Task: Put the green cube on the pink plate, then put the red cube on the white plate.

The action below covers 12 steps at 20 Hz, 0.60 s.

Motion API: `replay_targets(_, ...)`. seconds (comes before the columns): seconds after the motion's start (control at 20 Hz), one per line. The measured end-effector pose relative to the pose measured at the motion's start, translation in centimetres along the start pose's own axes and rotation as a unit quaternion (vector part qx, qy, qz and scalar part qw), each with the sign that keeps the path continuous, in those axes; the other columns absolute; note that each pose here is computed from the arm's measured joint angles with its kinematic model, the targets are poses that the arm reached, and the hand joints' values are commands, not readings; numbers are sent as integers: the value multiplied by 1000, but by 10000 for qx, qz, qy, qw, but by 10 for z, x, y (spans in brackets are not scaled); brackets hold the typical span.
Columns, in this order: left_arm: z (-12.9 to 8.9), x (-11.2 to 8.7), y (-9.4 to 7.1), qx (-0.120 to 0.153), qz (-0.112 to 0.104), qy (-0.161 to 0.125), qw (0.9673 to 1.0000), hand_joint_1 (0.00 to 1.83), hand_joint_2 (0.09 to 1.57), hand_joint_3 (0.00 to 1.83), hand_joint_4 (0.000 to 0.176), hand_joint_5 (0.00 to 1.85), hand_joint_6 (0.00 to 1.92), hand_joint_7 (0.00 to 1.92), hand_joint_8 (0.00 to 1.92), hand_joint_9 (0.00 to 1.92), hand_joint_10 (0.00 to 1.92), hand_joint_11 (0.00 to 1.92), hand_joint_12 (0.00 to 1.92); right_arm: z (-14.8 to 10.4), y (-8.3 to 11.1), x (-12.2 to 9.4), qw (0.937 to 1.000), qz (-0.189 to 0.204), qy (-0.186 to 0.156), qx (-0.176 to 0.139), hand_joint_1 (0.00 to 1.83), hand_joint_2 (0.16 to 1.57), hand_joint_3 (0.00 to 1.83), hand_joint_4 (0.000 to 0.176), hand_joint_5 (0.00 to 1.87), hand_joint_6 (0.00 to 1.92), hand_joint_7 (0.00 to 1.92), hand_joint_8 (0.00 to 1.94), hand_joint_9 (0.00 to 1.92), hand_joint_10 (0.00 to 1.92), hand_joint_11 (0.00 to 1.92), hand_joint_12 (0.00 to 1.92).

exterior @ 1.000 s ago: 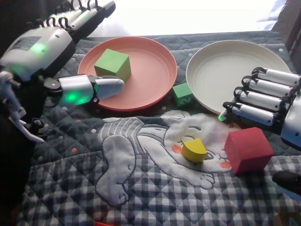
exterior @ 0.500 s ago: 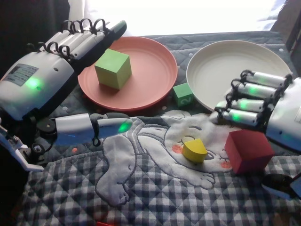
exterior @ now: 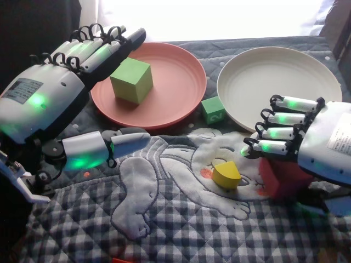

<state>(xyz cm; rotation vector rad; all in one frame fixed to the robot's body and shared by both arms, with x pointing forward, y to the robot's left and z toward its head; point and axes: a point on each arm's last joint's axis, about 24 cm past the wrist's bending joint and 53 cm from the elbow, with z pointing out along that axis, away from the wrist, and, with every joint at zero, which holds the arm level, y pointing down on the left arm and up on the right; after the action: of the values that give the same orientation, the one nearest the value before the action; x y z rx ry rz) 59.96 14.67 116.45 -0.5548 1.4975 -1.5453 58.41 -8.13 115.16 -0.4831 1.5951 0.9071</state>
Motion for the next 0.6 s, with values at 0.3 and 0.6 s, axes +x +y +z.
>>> replay_targets(0.3,-1,0,2,-22,-6,4,10000,524,1096,2,123,15,1,10,0,59,7,0,874,4,2,-3,10000,15,-51,-29,1335,1165,7,0,860,1036,918,1210,738,1507,661,1833)
replay_targets(0.6,-3,-4,4,-51,-25,-84,9999,534,1118,0,98,61,4,54,8,108,20,0,1008,1,6,-23,9996,-46,-277,-71,1359,1192,0,0,813,1061,879,1302,709,1571,669,1913)
